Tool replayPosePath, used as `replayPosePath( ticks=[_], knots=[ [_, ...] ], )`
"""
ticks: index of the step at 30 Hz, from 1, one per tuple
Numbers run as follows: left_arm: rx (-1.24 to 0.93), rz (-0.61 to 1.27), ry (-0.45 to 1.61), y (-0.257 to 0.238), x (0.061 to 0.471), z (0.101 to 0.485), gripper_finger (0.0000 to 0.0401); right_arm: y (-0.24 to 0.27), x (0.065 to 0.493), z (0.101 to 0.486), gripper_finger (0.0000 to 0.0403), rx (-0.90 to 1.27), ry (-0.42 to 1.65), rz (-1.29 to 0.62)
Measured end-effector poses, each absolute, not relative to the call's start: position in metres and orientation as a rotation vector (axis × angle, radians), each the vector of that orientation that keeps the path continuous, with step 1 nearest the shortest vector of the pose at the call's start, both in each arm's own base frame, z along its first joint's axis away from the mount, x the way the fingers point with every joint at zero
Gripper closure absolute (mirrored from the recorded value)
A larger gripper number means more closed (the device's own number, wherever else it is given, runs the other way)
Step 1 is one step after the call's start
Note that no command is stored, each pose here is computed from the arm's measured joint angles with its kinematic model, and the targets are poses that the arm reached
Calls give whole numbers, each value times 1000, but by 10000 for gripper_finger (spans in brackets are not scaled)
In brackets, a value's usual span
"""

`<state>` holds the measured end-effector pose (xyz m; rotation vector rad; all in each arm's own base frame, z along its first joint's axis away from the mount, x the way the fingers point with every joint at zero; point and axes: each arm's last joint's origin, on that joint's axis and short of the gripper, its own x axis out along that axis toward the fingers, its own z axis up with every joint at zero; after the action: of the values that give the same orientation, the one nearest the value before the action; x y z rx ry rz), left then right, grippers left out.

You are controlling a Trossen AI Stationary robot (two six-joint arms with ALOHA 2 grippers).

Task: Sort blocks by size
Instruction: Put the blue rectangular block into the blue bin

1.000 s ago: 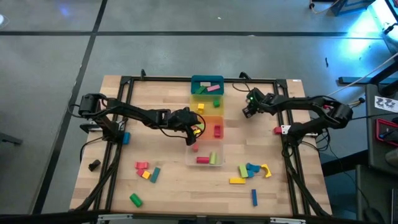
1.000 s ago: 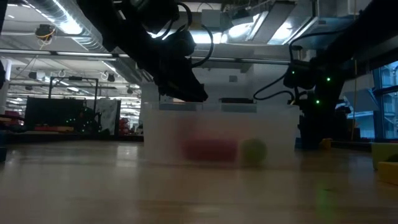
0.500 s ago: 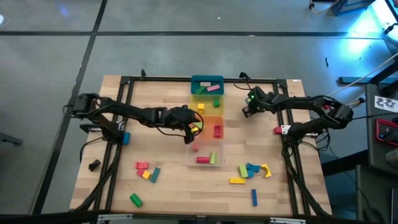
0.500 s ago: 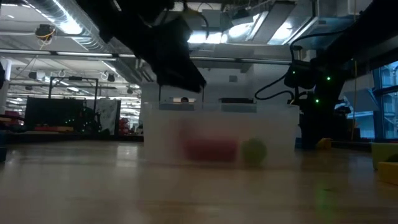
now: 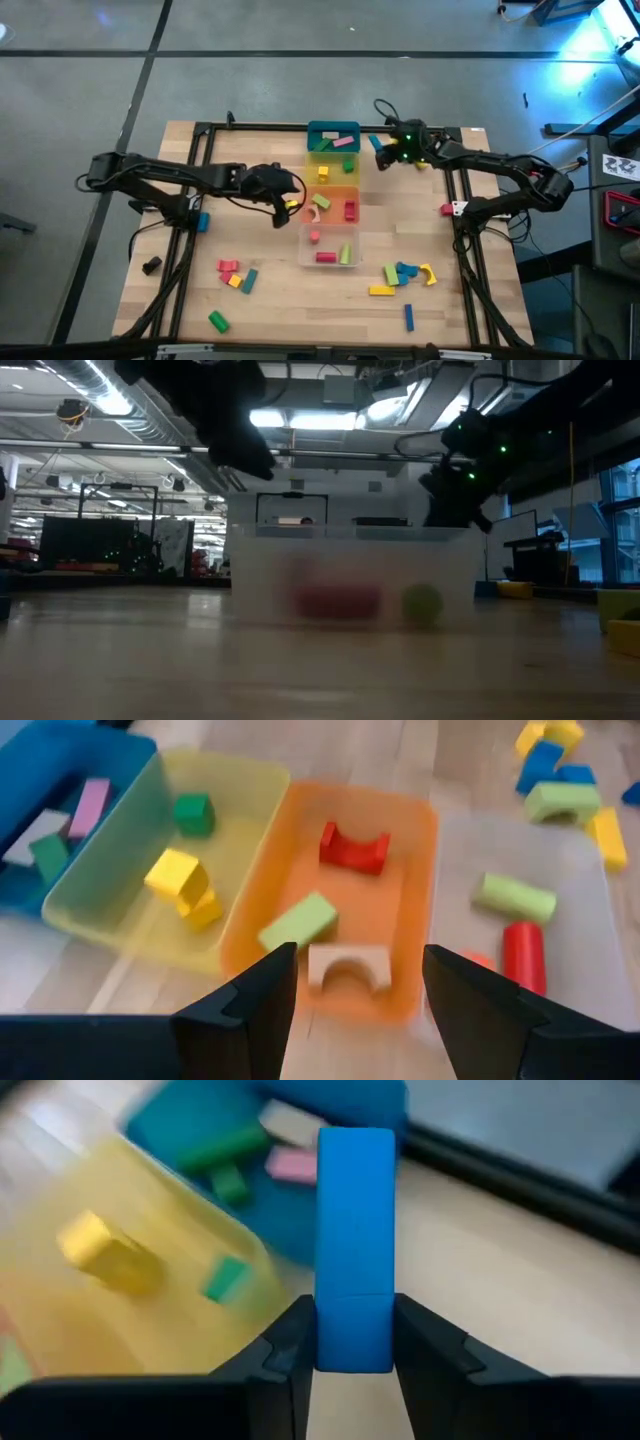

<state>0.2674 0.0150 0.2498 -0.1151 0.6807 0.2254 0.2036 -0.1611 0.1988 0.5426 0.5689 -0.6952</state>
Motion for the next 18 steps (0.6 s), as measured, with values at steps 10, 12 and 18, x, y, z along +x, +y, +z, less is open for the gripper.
replayPosePath(
  ticks=[10, 12, 18],
  knots=[
    [-118, 218, 829, 8, 230, 260, 201, -168, 242, 194, 289, 445, 329, -603],
    [-159, 231, 839, 6, 224, 262, 201, -173, 249, 187, 289, 431, 288, -596],
    [-354, 191, 1013, -7, 196, 261, 201, -183, 262, 168, 288, 405, 210, -589]
  ],
)
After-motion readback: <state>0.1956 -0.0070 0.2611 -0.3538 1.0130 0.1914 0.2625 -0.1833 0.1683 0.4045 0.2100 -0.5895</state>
